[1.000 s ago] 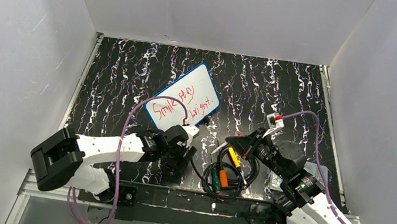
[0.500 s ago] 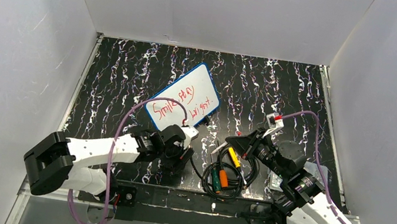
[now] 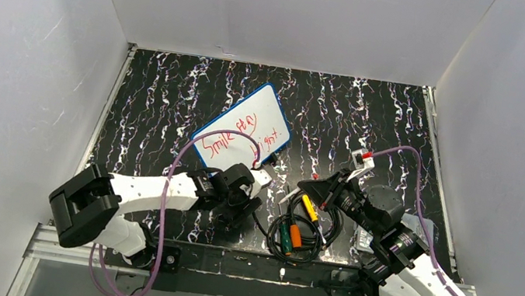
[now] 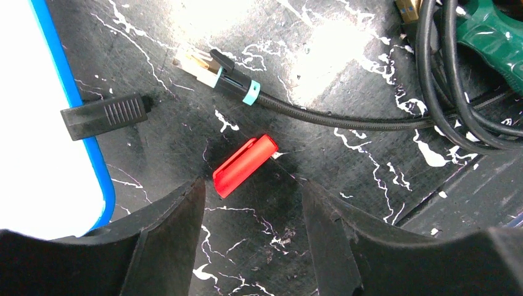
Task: Write a sentence on the whiteboard
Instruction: Close the whiteboard marker at the center of the board.
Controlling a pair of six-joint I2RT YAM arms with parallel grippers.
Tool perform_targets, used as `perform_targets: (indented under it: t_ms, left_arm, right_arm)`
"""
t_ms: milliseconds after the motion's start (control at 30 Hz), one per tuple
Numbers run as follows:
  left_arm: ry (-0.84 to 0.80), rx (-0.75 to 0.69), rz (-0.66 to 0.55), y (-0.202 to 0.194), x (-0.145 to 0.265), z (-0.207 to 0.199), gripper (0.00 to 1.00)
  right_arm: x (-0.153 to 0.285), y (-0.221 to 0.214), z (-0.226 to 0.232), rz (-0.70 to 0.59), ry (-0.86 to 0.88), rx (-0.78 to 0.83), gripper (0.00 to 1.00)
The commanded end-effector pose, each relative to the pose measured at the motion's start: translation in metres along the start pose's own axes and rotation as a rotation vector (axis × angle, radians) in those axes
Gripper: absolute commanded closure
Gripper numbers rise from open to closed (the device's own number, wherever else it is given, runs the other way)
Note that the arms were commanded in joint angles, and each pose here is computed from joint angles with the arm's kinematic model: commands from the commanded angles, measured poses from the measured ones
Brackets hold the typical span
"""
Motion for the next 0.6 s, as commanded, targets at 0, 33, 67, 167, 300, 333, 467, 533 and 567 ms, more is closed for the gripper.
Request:
perform_targets:
  t_ms: [0, 33, 67, 167, 300, 333, 467, 533, 567]
  left_arm:
    - [-0.012, -0.032, -0.042, 0.012, 0.0, -0.003, 0.43]
    - [-0.008, -0.035, -0.045, 0.013, 0.0, -0.002, 0.44]
    - [-0.004, -0.037, -0.047, 0.013, -0.001, -0.002, 0.44]
    - [-0.002, -0.046, -0.05, 0.014, -0.002, -0.002, 0.44]
    - [-0.013, -0.05, -0.034, 0.011, -0.007, -0.002, 0.45]
    - [-0.013, -0.048, -0.031, 0.011, -0.008, -0.002, 0.45]
    - [-0.024, -0.022, -0.028, 0.008, -0.006, -0.003, 0.49]
    - [-0.039, -0.008, -0.02, 0.003, -0.005, -0.004, 0.51]
    - [-0.056, -0.001, -0.011, 0.0, -0.004, -0.005, 0.51]
  right_arm:
    - [-0.001, 0.012, 0.006, -0.052, 0.035, 0.02, 0.99]
    - [-0.001, 0.012, 0.006, -0.052, 0.035, 0.02, 0.99]
    - [-0.001, 0.011, 0.006, -0.05, 0.036, 0.02, 0.99]
    - [-0.001, 0.011, 0.006, -0.048, 0.038, 0.017, 0.99]
    - [0.0, 0.011, 0.006, -0.053, 0.04, 0.016, 0.99]
    - [0.0, 0.011, 0.006, -0.052, 0.039, 0.016, 0.99]
    - [0.0, 0.01, 0.006, -0.051, 0.038, 0.014, 0.99]
    - [0.0, 0.009, 0.005, -0.049, 0.038, 0.013, 0.99]
    - [0.0, 0.009, 0.005, -0.05, 0.036, 0.012, 0.99]
Point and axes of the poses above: each gripper's point midway between its finger pads, its own x axis back along the fingers, its own z axis along the line the jaws close on, y = z × x, the point moved 8 cm from there along x, back along the fingers, and after that the axes turned 11 degrees about x, right-handed, at the moved point
